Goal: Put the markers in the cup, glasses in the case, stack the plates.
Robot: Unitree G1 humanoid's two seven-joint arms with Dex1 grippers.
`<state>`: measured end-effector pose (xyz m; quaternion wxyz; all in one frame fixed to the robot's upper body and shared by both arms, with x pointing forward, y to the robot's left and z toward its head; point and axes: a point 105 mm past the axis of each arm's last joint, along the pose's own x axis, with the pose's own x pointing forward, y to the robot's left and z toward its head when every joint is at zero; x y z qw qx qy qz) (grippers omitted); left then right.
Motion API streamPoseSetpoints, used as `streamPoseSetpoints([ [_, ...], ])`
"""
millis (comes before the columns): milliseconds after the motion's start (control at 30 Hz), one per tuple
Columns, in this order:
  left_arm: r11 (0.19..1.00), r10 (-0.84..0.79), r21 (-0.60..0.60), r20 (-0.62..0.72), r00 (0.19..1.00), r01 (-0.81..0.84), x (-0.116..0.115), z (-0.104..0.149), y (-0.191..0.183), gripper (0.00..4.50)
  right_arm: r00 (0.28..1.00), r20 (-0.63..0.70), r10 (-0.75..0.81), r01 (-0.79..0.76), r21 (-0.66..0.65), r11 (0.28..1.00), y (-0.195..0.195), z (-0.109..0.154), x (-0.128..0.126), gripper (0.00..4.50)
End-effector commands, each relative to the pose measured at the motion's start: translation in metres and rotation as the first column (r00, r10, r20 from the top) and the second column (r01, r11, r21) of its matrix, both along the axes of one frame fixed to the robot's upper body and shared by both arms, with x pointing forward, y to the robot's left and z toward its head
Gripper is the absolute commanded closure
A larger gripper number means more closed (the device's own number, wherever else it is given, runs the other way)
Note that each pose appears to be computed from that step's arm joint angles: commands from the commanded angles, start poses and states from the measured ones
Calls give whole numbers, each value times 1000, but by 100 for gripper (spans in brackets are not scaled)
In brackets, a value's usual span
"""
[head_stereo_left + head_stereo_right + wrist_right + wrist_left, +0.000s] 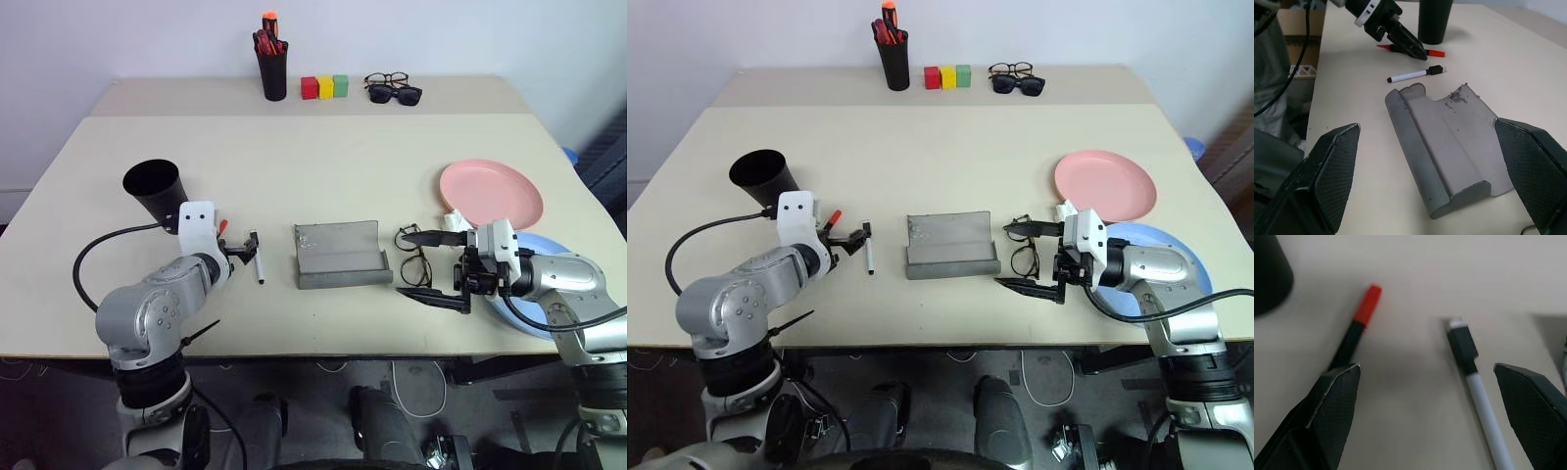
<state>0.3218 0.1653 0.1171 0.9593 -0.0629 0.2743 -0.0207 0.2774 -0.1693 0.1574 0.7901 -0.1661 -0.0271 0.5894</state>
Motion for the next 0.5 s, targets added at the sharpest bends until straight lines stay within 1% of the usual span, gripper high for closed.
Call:
streamPoseSetpoints([
  [33, 999, 49, 18, -23, 999, -49, 0, 6, 3, 0, 999, 46, 26, -26, 3, 1000, 6, 6, 2, 6],
  [100, 998, 55, -25, -19, 998, -56, 5, 10, -3, 0, 998, 51, 29, -30, 5, 1000, 7, 7, 4, 6],
  [267, 996, 82, -40, -39, 996, -83, 15, 13, -8, 0, 998, 61, 33, -34, 6, 999, 9, 7, 5, 6],
  [433, 992, 116, -42, -111, 987, -122, 23, 5, -10, 0, 997, 71, 23, -24, 10, 1000, 9, 8, 5, 6],
  [467, 993, 108, -39, -121, 987, -114, 24, 3, -11, 54, 997, 72, 21, -22, 11, 1000, 10, 8, 5, 0],
  [500, 994, 102, -34, -132, 986, -107, 24, 0, -12, 79, 997, 73, 19, -20, 11, 1000, 10, 7, 5, 0],
])
